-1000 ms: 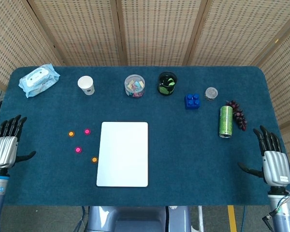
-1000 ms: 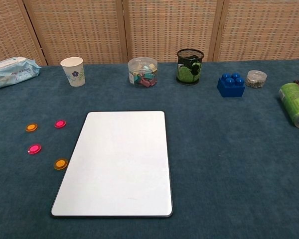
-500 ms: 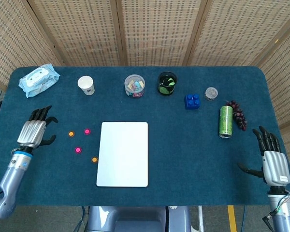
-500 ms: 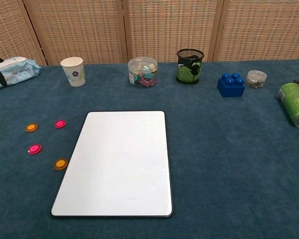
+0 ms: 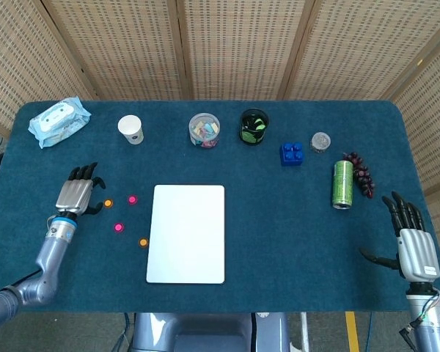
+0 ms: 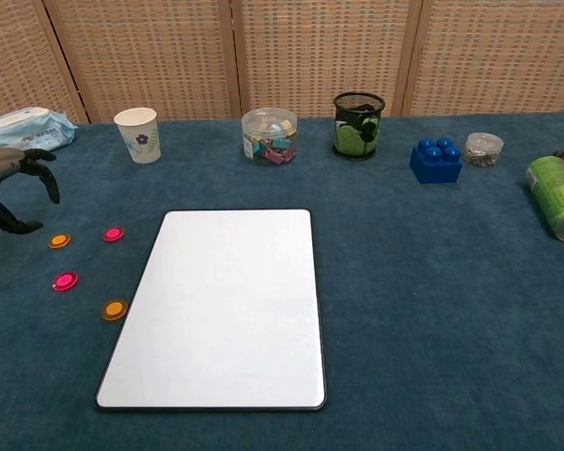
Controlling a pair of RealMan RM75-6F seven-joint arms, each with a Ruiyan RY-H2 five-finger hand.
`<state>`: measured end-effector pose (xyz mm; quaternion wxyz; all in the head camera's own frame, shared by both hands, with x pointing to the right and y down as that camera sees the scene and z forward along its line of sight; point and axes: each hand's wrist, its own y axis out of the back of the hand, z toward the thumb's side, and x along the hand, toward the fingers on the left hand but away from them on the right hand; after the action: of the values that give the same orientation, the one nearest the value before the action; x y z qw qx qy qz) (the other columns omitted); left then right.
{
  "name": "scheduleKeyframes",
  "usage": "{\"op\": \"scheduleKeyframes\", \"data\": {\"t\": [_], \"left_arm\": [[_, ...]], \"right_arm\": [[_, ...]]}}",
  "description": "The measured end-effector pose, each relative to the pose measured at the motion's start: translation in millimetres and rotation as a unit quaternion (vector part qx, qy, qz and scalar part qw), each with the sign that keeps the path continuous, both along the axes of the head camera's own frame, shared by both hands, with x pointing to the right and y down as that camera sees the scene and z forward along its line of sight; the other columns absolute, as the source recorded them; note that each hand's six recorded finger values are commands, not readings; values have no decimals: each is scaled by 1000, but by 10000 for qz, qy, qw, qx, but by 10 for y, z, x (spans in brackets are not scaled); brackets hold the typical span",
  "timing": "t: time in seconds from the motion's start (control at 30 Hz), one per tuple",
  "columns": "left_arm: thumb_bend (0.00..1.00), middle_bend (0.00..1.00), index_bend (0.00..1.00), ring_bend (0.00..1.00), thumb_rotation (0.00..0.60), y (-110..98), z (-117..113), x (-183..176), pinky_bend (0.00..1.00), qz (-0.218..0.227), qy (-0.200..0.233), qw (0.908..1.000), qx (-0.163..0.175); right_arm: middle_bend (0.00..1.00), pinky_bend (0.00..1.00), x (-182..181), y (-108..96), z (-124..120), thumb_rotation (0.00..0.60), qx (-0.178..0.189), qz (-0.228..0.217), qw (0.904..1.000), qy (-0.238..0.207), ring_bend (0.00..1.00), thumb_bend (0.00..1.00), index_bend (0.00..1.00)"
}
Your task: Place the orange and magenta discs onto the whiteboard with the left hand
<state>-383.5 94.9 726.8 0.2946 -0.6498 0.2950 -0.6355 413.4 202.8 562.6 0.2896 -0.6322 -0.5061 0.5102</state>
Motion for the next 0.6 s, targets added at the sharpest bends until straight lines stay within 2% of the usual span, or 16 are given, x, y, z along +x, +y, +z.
{"op": "scheduleKeyframes", "data": {"t": [0.6], "left_arm": [[336,0,403,0,600,118,260,36,0,-6,62,9999,-93]], "right_arm": [[0,0,0,1,-2,600,-11,15,10000,-17,0,131,0]]}}
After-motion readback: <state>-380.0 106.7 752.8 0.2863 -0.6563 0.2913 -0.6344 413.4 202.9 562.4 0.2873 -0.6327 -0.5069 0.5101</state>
